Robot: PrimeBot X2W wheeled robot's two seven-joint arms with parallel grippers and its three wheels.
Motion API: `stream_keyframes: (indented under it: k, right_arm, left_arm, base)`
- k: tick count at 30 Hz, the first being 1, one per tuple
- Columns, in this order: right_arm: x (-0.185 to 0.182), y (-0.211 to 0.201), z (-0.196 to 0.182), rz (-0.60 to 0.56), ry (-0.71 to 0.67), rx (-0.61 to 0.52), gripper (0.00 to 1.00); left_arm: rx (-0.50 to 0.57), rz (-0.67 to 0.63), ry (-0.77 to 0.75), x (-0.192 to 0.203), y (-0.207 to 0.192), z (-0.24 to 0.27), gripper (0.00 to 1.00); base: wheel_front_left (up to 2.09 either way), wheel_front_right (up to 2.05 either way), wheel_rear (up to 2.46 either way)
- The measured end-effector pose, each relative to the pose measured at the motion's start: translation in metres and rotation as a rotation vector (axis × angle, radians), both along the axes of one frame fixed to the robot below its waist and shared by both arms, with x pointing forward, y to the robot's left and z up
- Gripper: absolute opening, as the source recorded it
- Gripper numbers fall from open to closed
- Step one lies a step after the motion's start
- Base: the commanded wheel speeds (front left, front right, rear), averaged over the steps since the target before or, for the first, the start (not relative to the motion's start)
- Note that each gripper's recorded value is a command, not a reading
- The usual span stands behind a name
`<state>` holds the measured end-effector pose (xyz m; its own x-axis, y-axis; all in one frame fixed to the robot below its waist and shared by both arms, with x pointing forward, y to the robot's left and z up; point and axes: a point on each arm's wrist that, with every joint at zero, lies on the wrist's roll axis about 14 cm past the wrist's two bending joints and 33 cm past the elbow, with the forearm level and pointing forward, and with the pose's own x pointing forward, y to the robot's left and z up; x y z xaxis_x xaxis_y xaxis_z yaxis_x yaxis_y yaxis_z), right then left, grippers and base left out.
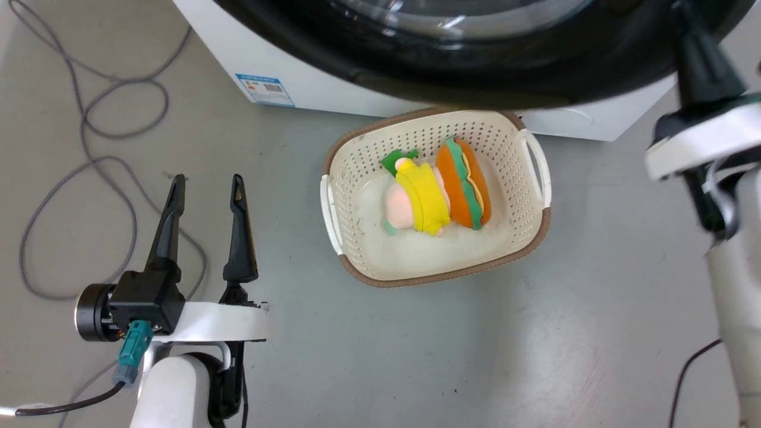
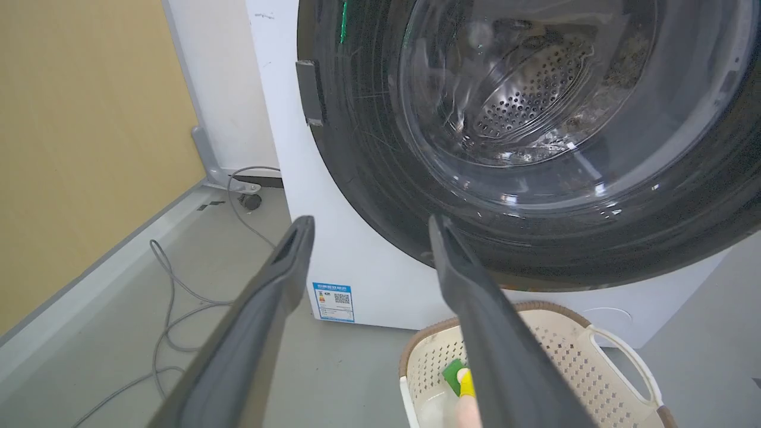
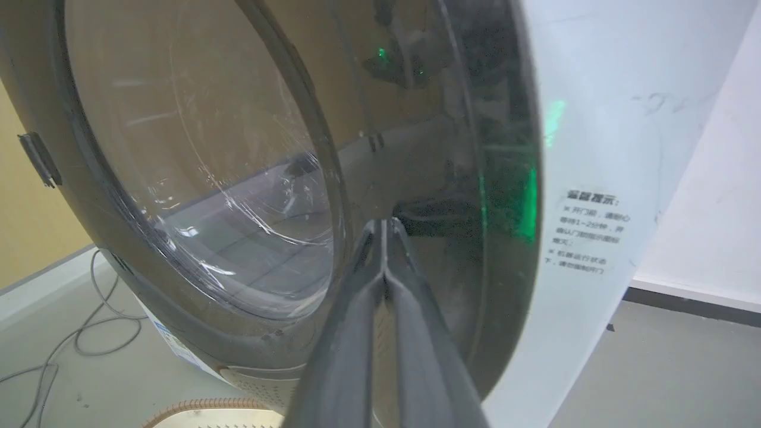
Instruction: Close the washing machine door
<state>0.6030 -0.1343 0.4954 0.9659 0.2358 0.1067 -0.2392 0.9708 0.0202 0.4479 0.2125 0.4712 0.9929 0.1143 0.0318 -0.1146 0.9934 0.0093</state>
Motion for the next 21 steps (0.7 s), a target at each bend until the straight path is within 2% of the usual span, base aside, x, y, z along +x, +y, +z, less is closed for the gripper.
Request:
stream_keyframes:
  k: [13, 21]
  right_arm:
    - [0.023, -0.019, -0.01, -0.056, 0.044, -0.048, 0.0]
    - [0.01, -0.028, 0.019, -0.085, -0.021, -0.035, 0.0]
  left_arm:
    - [-0.006, 0.019, 0.011, 0.0, 0.005, -0.004, 1.0]
    - [-0.011, 0.018, -0.022, -0.001, 0.003, 0.009, 1.0]
  base:
    - [0.0, 0.0, 0.0]
    - [0.0, 0.0, 0.0]
